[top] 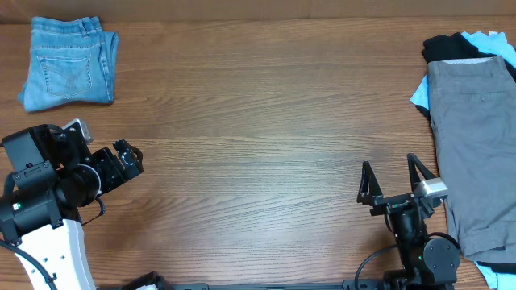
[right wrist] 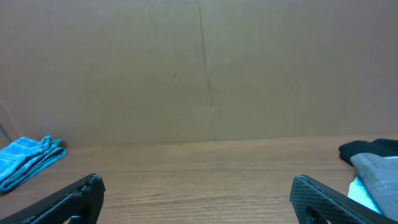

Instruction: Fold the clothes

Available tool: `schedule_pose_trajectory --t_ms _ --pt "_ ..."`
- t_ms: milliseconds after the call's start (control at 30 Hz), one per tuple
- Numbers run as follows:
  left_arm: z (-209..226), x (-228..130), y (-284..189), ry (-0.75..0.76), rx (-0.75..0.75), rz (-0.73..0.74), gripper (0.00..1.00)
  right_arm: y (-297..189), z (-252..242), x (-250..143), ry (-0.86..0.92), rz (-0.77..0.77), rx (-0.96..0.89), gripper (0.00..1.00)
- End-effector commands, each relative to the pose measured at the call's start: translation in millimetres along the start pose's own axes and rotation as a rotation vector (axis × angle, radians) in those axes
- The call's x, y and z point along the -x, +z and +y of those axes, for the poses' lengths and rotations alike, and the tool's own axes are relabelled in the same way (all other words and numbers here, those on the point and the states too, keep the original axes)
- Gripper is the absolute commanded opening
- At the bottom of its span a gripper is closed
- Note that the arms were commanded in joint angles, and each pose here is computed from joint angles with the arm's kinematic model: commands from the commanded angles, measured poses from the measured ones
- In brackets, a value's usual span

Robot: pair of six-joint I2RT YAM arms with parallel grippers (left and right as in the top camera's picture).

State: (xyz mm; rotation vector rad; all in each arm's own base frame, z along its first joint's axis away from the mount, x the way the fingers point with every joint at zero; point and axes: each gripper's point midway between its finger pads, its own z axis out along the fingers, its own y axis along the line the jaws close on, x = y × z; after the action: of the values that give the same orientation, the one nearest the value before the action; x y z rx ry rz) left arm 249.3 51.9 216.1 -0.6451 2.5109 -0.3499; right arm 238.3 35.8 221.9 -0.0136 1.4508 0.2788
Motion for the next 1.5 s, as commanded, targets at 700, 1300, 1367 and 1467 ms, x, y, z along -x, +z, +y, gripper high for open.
schedule_pose_trajectory --t_ms 700,1300,1367,1467 --pt "0.0 -0.4 1.5 -0.002 0.004 0.003 1.00 -1.4 -15.3 -49.0 -0.039 0.137 -0.052 1.00" --pt "-0.6 -0.3 -0.4 0.000 0.003 -0.005 1.00 -1.4 -15.3 -49.0 -0.039 0.137 -0.051 1.00" --pt "-1.4 -0.4 -2.6 0.003 0.001 -0.013 1.00 -1.4 -15.3 -49.0 -0.039 0.137 -0.051 1.00" --pt "-2.9 -1.2 -8.0 0.010 0.000 -0.031 1.00 -1.4 -15.3 -49.0 -0.039 0.137 -0.051 1.00"
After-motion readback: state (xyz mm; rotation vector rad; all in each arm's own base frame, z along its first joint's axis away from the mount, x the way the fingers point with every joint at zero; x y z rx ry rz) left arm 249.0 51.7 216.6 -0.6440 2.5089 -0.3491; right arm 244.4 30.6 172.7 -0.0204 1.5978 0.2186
